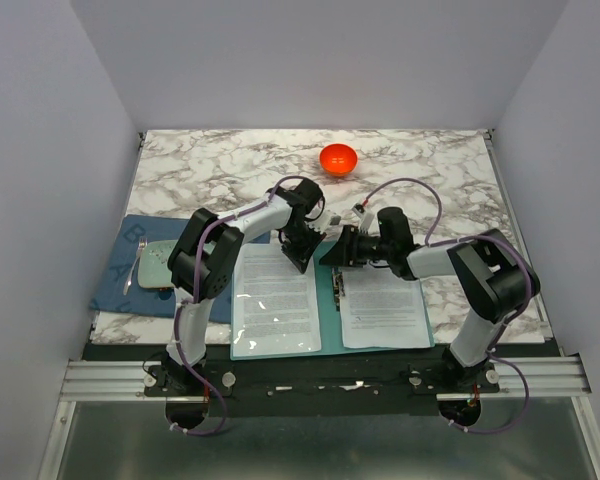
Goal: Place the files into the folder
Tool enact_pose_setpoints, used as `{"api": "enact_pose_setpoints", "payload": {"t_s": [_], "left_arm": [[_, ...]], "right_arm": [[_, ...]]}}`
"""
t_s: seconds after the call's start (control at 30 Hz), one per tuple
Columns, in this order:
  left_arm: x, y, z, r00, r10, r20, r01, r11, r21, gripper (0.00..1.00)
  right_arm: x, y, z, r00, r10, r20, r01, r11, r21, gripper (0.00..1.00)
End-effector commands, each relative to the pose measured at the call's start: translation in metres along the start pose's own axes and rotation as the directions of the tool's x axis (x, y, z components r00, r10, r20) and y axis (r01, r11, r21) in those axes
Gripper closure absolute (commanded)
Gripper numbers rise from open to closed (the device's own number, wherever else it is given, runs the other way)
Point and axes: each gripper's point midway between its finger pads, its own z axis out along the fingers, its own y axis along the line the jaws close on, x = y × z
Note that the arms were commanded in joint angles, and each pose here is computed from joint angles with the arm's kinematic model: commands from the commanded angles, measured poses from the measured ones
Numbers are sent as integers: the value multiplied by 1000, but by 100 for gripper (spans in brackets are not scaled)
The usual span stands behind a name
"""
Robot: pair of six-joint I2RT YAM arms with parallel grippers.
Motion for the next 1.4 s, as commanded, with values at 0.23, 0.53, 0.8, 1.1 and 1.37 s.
{"api": "enact_pose_setpoints", "payload": {"t_s": [0.23, 0.53, 0.8, 1.1, 1.37], "left_arm": [[31, 21, 17, 995, -3, -103, -5, 997, -79, 100], [29, 22, 15, 995, -1, -102, -8, 996, -87, 100], [27, 22, 14, 995, -1, -97, -8, 996, -91, 100], [23, 24, 11, 997, 1, -73, -9, 994, -109, 100], [-6, 23, -19, 1000, 15, 26, -10, 986, -166, 97]], "right_arm": [[4, 32, -11, 999, -36, 33, 39, 992, -121, 40], [14, 43, -18, 999, -25, 24, 29, 987, -161, 41], [19, 51, -25, 1000, -25, 14, 27, 985, -172, 41], [36, 48, -30, 1000, 0, -13, -2, 988, -155, 46], [7, 78, -42, 994, -90, 67, 100, 980, -174, 44]]}}
